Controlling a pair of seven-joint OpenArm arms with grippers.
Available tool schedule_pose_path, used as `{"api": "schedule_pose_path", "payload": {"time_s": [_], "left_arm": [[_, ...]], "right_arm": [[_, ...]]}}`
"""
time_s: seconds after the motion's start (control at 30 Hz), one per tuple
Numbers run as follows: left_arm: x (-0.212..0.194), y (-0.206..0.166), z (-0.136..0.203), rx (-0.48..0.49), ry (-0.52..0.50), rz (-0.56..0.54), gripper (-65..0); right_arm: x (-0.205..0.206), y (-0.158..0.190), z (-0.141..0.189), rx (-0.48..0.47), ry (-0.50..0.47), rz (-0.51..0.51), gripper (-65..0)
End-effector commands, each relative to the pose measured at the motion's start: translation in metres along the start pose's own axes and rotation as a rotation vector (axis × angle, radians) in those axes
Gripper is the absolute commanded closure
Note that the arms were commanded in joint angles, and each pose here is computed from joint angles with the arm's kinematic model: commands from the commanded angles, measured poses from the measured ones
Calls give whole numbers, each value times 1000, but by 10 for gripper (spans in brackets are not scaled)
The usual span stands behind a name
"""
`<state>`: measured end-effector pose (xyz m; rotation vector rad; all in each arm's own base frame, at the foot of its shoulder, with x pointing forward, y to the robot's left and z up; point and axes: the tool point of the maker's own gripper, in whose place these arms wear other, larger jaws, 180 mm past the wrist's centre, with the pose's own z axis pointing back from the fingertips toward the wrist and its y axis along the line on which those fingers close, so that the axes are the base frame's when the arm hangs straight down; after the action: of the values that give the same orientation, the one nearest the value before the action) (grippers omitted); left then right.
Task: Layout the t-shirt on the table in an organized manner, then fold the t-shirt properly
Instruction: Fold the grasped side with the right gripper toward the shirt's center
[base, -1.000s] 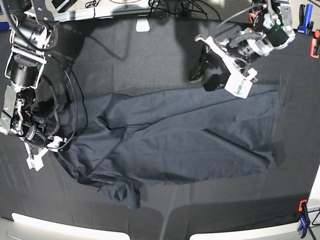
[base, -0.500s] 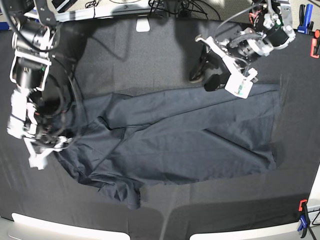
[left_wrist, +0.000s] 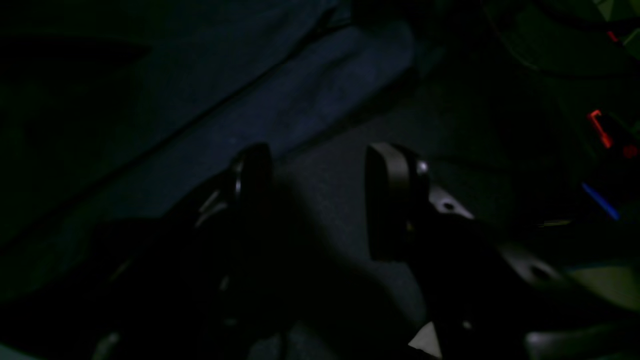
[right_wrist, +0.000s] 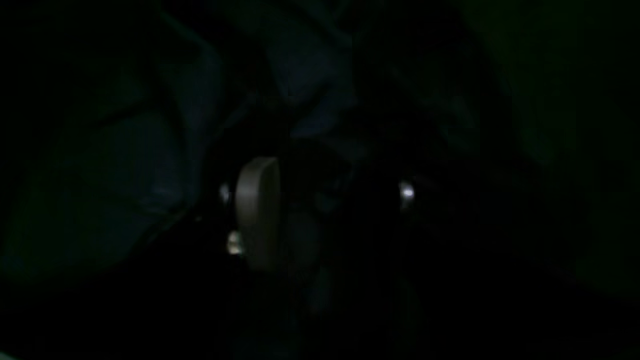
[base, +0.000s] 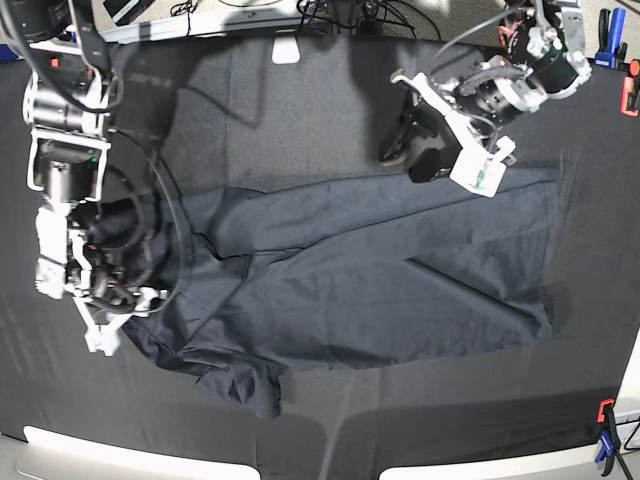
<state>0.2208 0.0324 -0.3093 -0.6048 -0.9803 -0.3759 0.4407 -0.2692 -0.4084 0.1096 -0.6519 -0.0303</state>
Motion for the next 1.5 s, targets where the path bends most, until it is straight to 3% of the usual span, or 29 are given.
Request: {"api": "schedule_pose_path", "payload": {"time_s": [0.0, 0.13, 0.6, 0.77, 0.83, 0.93, 1.03, 1.33, 1.47], "left_arm": [[13, -4, 2, -15, -53, -4, -275], [13, -4, 2, -14, -52, -4, -275], [13, -4, 2, -14, -52, -4, -275], [13, -4, 2, -14, -52, -4, -275], [13, -4, 2, -14, -52, -4, -275], [13, -4, 2, -14, -51, -5, -275], [11, -4, 2, -12, -41, -7, -275], [6, 1, 1, 14, -10, -32, -275], [6, 1, 1, 14, -10, -32, -275]], "right_arm": [[29, -1, 8, 1, -71, 7, -170], [33, 2, 7, 5, -96, 7, 0], [94, 7, 36, -2, -314, 62, 0], [91, 12, 33, 10, -303, 57, 0], [82, 23, 30, 68, -263, 36, 0], [77, 60, 36, 276, -262, 54, 0], [73, 77, 48, 383, -297, -21, 0], [35, 82, 89, 414, -412, -94, 0], [18, 92, 112, 474, -476, -147, 0]]}}
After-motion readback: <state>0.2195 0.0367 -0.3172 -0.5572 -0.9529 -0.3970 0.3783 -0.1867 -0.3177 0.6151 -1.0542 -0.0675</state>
